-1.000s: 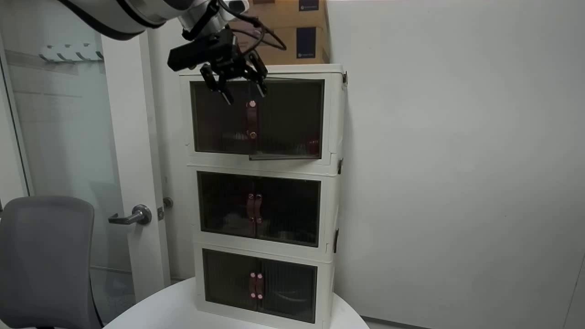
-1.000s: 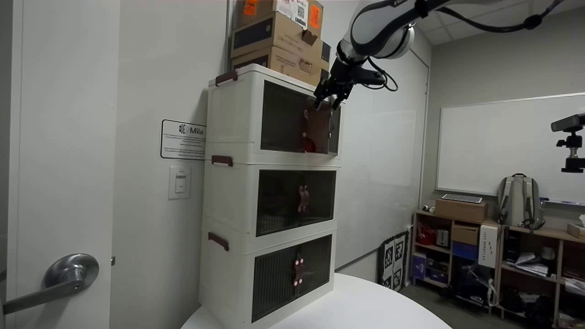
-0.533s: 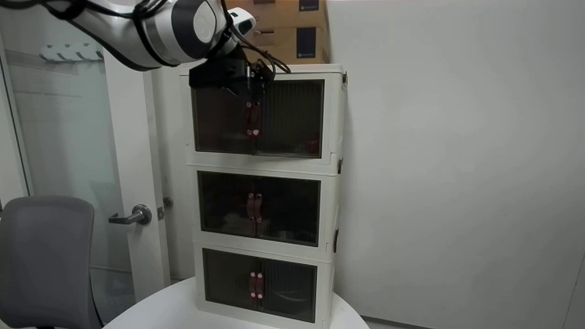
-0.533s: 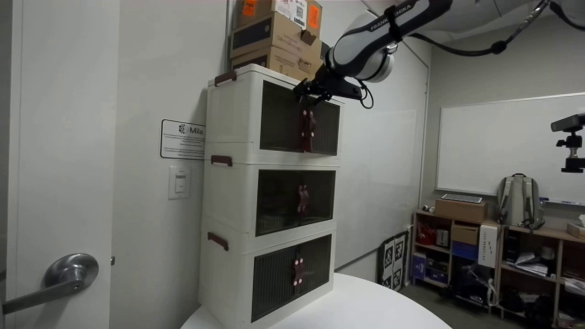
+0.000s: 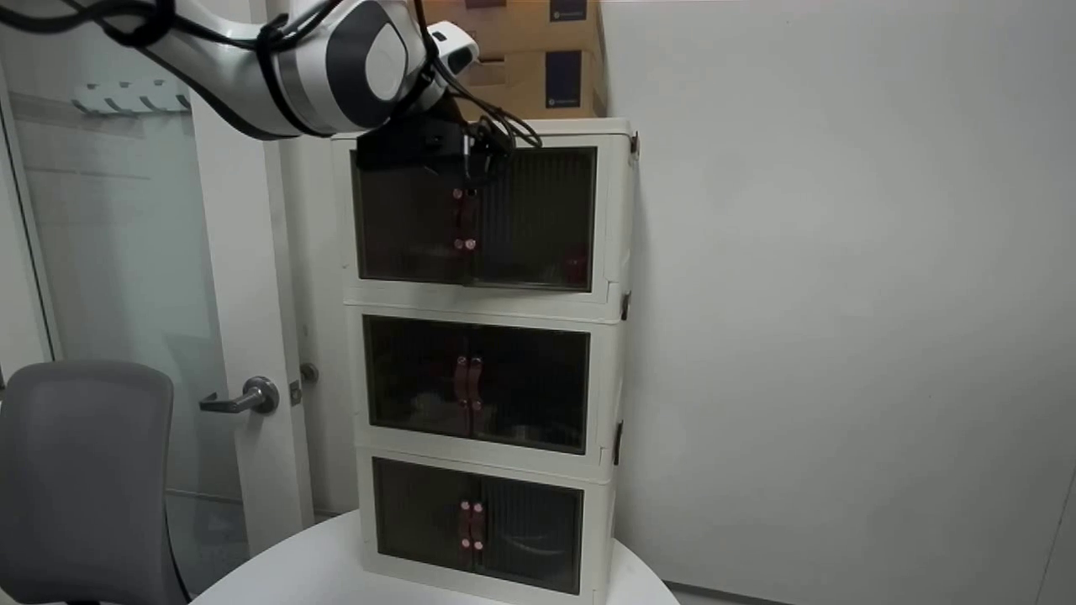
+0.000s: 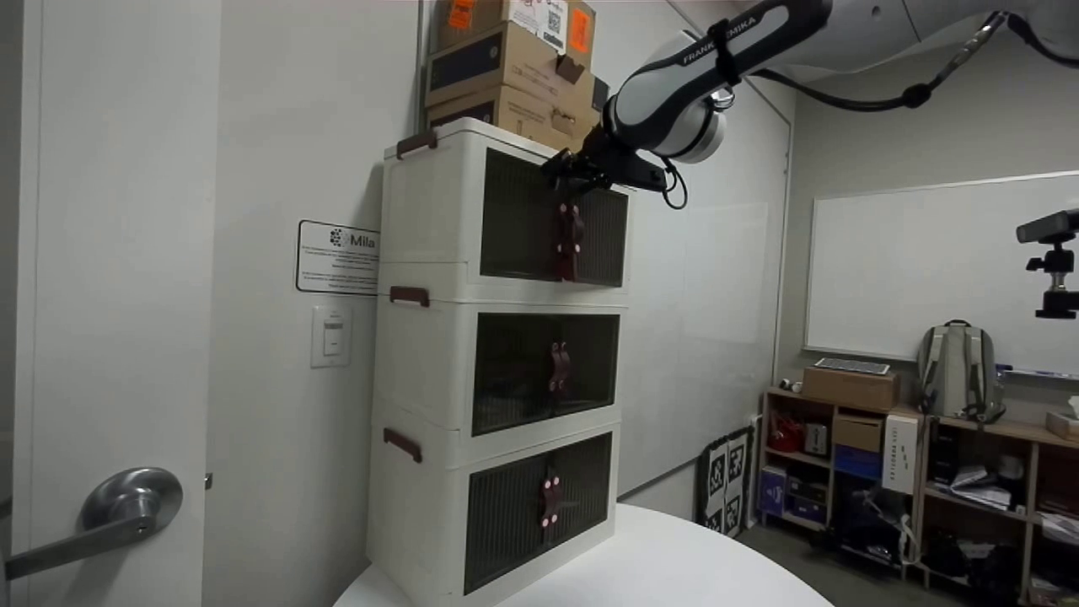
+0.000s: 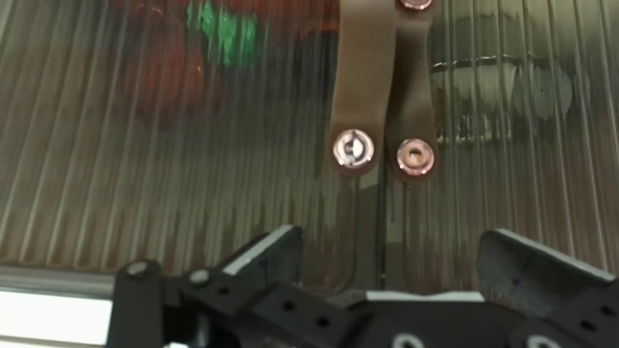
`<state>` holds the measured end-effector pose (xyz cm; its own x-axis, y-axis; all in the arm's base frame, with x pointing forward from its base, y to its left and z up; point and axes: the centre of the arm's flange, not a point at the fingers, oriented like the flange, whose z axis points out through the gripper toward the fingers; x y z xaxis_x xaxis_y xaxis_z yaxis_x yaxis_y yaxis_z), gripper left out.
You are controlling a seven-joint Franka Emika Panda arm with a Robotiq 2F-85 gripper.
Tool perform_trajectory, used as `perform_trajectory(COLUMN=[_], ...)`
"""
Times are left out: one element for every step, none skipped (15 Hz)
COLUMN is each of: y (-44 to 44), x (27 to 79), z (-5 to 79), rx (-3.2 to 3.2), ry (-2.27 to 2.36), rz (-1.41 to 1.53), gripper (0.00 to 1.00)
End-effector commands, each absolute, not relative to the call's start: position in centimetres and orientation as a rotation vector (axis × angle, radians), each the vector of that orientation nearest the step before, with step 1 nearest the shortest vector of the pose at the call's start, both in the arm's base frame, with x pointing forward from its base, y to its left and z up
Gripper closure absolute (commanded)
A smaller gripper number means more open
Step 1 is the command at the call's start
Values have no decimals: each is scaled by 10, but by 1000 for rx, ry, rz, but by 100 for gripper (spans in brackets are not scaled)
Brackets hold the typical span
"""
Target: Close the doors of the top cabinet
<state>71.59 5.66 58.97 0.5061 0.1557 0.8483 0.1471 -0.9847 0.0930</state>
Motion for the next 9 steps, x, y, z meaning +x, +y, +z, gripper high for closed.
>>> perform_trajectory(y=[51, 47, 46, 44, 43, 42, 41, 42, 44], x=[715, 713, 711, 710, 708, 708, 707, 707, 707], z=[573, 565, 556, 547, 536, 527, 516, 509, 501], rx=[2767, 2786, 2769, 2772, 2755, 2748, 2738, 2728, 2721], ry=[267, 270, 273, 279, 288, 296, 308, 316, 320], rz=[1452, 1424, 1433, 1424, 1431, 1427, 1429, 1441, 1462], gripper=[0, 0, 0, 0, 0, 0, 0, 0, 0])
